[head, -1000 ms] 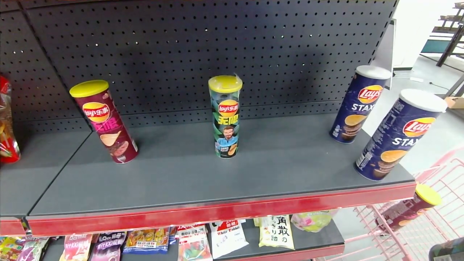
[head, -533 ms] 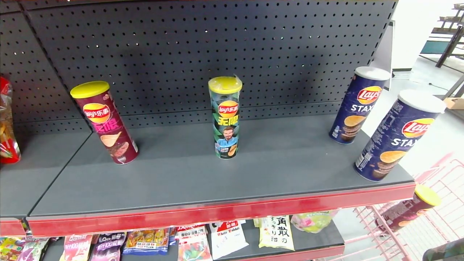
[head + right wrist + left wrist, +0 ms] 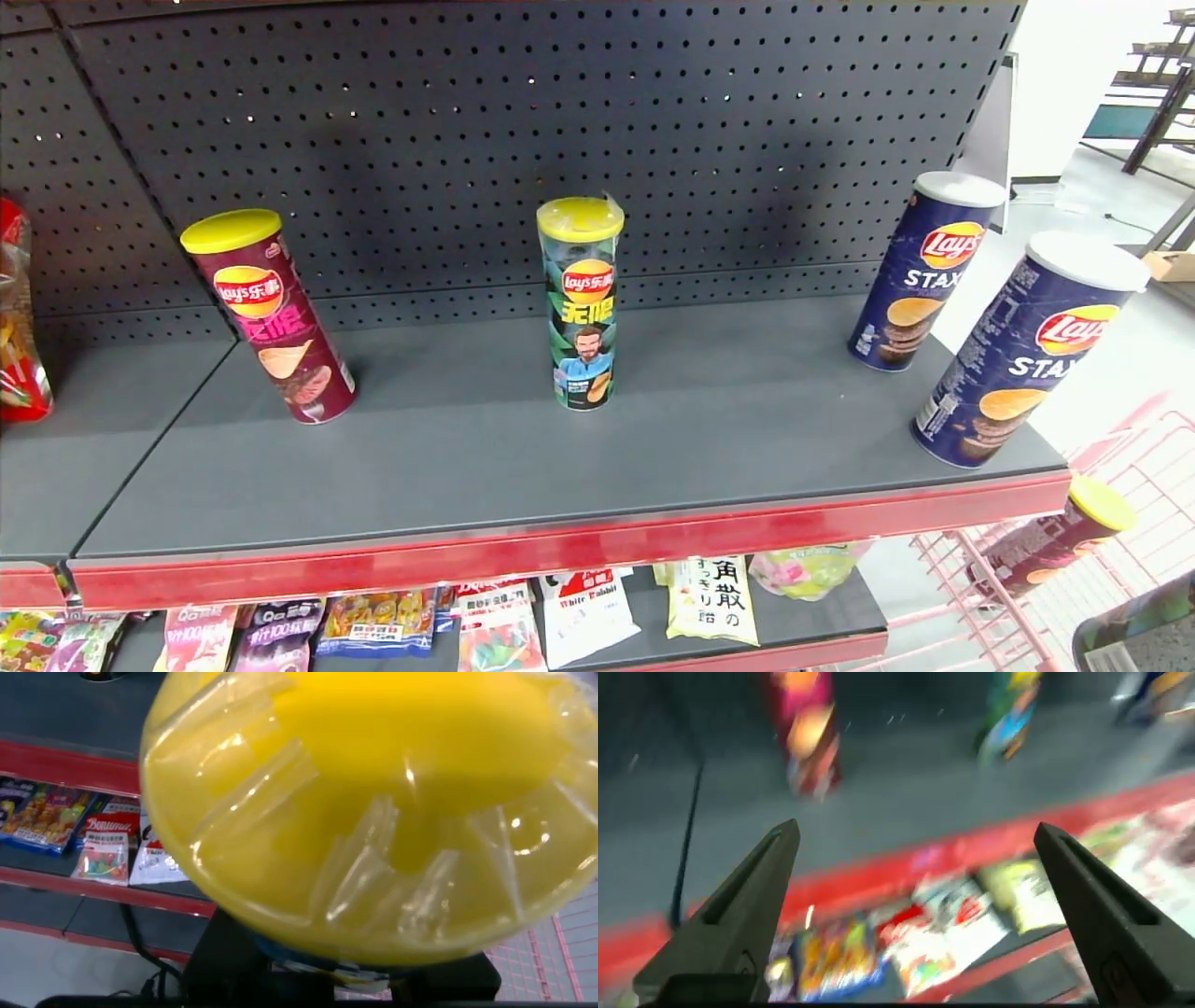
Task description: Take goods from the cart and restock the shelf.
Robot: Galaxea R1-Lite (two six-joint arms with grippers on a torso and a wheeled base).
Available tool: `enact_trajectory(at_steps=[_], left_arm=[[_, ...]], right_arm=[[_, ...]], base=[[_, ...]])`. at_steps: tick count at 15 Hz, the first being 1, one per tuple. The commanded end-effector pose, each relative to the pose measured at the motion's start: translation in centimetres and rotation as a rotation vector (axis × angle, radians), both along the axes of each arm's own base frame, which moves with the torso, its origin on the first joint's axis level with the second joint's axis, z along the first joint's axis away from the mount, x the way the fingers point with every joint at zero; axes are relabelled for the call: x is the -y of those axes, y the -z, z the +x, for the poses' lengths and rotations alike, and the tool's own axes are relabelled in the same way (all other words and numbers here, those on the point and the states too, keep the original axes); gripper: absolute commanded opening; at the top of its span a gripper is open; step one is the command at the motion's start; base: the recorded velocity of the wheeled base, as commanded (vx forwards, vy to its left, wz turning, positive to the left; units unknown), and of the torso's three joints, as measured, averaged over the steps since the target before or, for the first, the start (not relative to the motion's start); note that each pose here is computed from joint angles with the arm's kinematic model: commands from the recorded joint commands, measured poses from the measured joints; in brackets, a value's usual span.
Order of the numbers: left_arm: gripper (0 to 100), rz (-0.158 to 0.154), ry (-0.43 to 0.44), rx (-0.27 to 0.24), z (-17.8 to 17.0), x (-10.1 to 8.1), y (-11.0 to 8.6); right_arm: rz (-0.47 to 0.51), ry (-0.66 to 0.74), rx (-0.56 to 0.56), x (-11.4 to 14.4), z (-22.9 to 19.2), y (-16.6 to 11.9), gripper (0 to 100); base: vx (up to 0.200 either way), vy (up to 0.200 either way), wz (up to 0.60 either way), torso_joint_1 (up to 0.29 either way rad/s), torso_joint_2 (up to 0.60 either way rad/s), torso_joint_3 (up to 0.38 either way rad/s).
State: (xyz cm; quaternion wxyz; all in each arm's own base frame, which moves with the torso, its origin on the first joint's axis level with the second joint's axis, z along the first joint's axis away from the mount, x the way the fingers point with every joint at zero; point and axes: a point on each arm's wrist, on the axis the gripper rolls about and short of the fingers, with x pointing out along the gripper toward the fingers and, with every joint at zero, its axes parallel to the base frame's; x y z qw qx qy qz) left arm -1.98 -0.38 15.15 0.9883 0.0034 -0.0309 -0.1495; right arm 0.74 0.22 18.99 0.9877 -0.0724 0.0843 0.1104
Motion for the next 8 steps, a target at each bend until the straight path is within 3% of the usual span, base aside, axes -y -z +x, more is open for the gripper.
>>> enact_trajectory(at_steps=[1, 2, 3, 5, 8], left_arm=[[100, 0.065, 0.409, -0.203, 14.1, 3.2, -10.9], [100, 0.133, 0.455, -0.237, 17.1, 3.9, -9.4], [100, 0.183, 0.476, -0.211, 20.3, 4.7, -8.7], [100, 0.192, 0.565, -0.140, 25.7, 7.4, -8.2], [100, 0.192, 0.664, -0.145, 29.0, 10.2, -7.7]], right_arm=[[-0.001, -0.032, -0.041, -0.2, 0.9, -0.2, 0], [0.000, -0.041, -0.046, -0.2, 0.9, -0.1, 0], [0.002, -0.043, -0.044, -0.2, 0.8, 0.0, 0], [0.009, -0.042, -0.046, -0.2, 0.7, 0.2, 0], [0.026, -0.039, -0.039, -0.2, 0.5, 0.2, 0]], base=[[0.000, 0.000, 0.00, 0.000, 0.00, 0.000], [0.000, 0.000, 0.00, 0.000, 0.00, 0.000], [0.000, 0.000, 0.00, 0.000, 0.00, 0.000], [0.000, 0.000, 0.00, 0.000, 0.00, 0.000], [0.000, 0.000, 0.00, 0.000, 0.00, 0.000]])
